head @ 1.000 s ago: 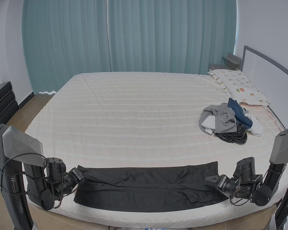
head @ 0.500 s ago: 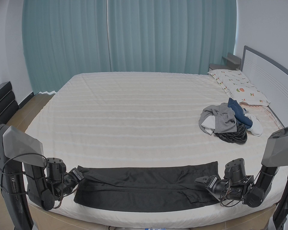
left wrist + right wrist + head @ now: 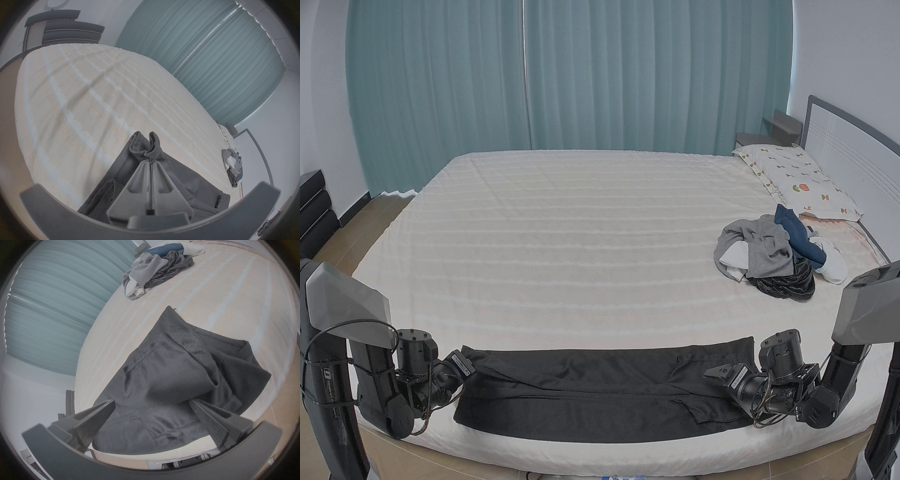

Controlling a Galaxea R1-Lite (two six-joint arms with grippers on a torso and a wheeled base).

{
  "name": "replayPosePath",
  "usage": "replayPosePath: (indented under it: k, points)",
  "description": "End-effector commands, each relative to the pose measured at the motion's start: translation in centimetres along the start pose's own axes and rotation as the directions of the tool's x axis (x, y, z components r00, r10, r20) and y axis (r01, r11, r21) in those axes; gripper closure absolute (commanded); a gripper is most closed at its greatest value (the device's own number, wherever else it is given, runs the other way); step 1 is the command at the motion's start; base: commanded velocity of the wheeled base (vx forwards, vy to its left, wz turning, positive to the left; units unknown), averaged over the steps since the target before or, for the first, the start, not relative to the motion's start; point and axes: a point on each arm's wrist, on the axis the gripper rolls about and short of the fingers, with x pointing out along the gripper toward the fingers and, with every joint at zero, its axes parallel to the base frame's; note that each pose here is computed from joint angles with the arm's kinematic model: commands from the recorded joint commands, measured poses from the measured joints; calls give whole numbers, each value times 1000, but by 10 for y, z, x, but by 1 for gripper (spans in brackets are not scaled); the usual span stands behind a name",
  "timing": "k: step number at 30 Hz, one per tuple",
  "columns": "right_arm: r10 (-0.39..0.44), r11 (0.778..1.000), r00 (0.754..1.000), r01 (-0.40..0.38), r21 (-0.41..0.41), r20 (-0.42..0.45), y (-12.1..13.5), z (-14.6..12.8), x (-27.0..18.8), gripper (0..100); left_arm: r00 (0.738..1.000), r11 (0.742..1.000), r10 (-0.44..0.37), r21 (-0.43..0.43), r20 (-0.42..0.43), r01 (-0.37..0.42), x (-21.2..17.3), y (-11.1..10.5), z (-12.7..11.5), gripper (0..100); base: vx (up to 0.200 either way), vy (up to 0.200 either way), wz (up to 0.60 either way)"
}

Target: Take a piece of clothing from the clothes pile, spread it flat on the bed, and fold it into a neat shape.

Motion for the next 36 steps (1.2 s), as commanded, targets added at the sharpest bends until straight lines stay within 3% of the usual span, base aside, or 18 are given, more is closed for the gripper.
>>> replayPosePath:
  k: [1,7,8,20,35,36]
  points:
    - [-28,999,1000,28,15,9,-6,5,7,0,1000,1000,0,0,0,0,0,0,0,100,0,0,0]
    - [-42,999,999,42,26,14,-9,7,11,0,1000,1000,0,0,0,0,0,0,0,100,0,0,0]
    - [-50,998,999,49,30,15,-11,8,12,100,1000,1000,-1,0,1,1,0,0,0,100,0,0,0]
    - [-54,998,998,52,38,33,-10,15,11,100,1000,1000,-12,-1,14,12,3,-3,2,100,0,0,0]
    - [117,991,979,-126,46,164,31,51,7,100,990,995,-96,-5,100,97,19,-21,20,100,0,0,0]
    - [182,979,953,-199,49,244,46,77,13,100,981,992,-121,-9,154,124,27,-28,31,100,0,0,0]
